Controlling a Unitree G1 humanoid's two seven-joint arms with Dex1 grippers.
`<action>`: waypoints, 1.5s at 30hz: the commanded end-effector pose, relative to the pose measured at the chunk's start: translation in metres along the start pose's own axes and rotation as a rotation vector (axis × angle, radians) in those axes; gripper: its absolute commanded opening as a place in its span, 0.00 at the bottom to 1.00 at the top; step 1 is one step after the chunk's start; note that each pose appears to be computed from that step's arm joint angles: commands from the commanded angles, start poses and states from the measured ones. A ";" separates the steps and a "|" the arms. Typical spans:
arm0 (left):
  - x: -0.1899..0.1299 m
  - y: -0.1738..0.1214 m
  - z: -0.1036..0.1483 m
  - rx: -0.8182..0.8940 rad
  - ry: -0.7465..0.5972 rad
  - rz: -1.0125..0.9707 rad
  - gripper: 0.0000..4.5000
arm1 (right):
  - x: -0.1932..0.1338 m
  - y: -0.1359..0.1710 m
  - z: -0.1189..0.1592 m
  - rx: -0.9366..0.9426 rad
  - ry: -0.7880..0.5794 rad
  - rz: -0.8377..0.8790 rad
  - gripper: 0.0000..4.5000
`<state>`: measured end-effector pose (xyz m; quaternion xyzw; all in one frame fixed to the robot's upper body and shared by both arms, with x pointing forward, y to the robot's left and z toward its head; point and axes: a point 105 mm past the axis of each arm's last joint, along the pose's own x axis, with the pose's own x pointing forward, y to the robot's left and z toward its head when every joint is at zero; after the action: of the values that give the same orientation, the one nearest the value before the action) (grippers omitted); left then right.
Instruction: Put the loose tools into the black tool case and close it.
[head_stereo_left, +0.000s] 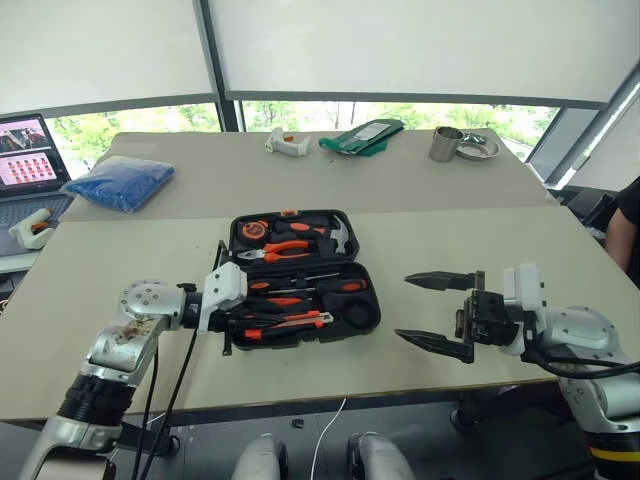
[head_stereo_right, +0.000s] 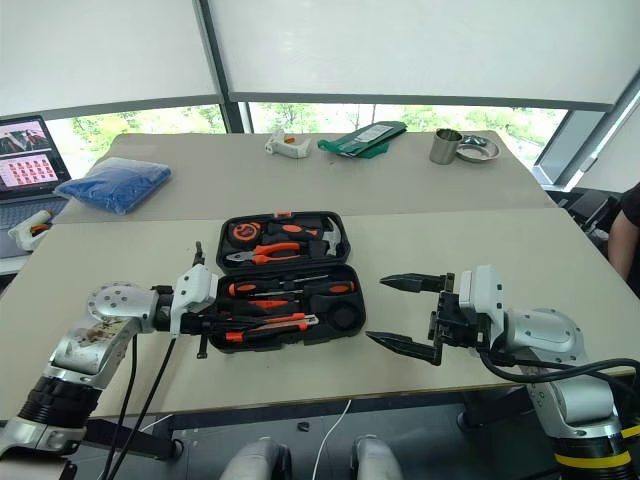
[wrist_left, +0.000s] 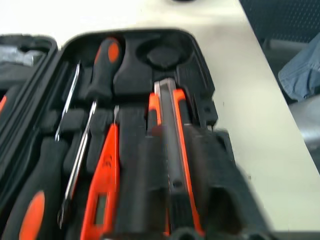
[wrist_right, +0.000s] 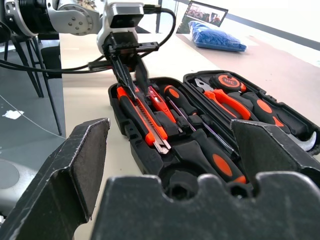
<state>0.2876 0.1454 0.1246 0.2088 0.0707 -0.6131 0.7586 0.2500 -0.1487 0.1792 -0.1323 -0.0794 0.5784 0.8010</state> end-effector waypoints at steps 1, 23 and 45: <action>-0.005 0.000 -0.004 0.028 0.023 0.023 0.01 | -0.003 -0.003 0.004 -0.014 -0.013 -0.027 1.00; 0.028 -0.020 -0.061 -0.194 0.229 0.021 0.01 | -0.002 -0.007 0.001 -0.013 -0.020 -0.036 1.00; -0.027 -0.002 -0.017 -0.114 -0.044 0.100 0.01 | 0.004 -0.006 -0.002 -0.006 -0.035 -0.031 1.00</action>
<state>0.2856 0.1806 0.1195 0.1453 0.0787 -0.5624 0.8102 0.2581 -0.1506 0.1703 -0.1096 -0.0746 0.5656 0.8140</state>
